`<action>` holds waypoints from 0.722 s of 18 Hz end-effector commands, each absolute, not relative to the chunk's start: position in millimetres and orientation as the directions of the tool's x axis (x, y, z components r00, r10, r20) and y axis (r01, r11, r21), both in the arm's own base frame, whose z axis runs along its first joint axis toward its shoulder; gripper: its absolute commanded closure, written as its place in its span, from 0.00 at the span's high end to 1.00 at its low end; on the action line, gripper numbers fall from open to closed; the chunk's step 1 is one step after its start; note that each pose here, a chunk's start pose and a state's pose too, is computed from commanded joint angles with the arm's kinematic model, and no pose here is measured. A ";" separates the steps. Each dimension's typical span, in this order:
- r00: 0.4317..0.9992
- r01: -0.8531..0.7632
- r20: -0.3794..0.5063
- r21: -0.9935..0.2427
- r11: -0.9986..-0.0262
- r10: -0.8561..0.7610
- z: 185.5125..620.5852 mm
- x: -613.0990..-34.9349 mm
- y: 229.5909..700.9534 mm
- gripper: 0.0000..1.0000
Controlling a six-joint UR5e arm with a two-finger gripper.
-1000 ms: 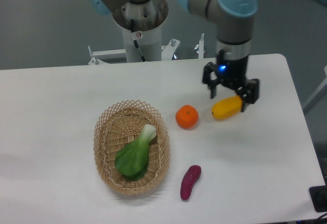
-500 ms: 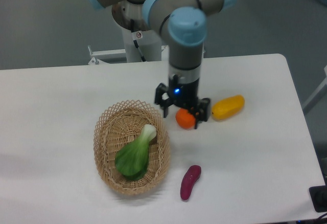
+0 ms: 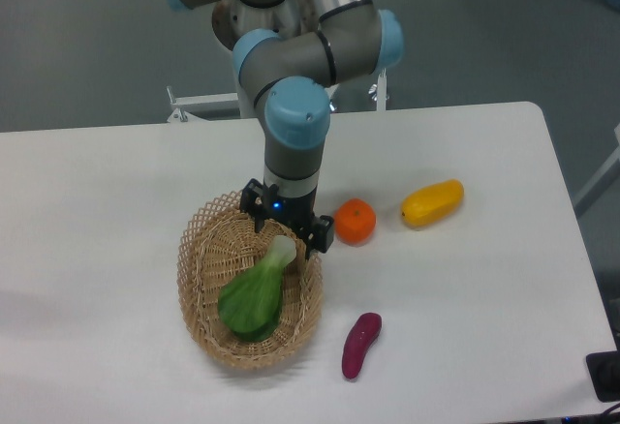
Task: Pick up the green vegetable from the basket
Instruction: 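Lower the gripper onto the bok choy stem and close on it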
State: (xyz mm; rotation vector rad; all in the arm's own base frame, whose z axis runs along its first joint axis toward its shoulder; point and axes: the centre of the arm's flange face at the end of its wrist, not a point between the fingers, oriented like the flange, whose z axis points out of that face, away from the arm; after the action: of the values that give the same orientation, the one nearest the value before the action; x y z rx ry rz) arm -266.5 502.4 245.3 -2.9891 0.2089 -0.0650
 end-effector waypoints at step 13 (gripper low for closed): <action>0.987 -0.152 0.037 -0.091 -0.984 -0.156 207.4 -259.9 513.1 1.00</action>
State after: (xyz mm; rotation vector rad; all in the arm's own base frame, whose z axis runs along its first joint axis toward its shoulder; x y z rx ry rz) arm -259.9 513.1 207.4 -3.0434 0.2360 -0.0666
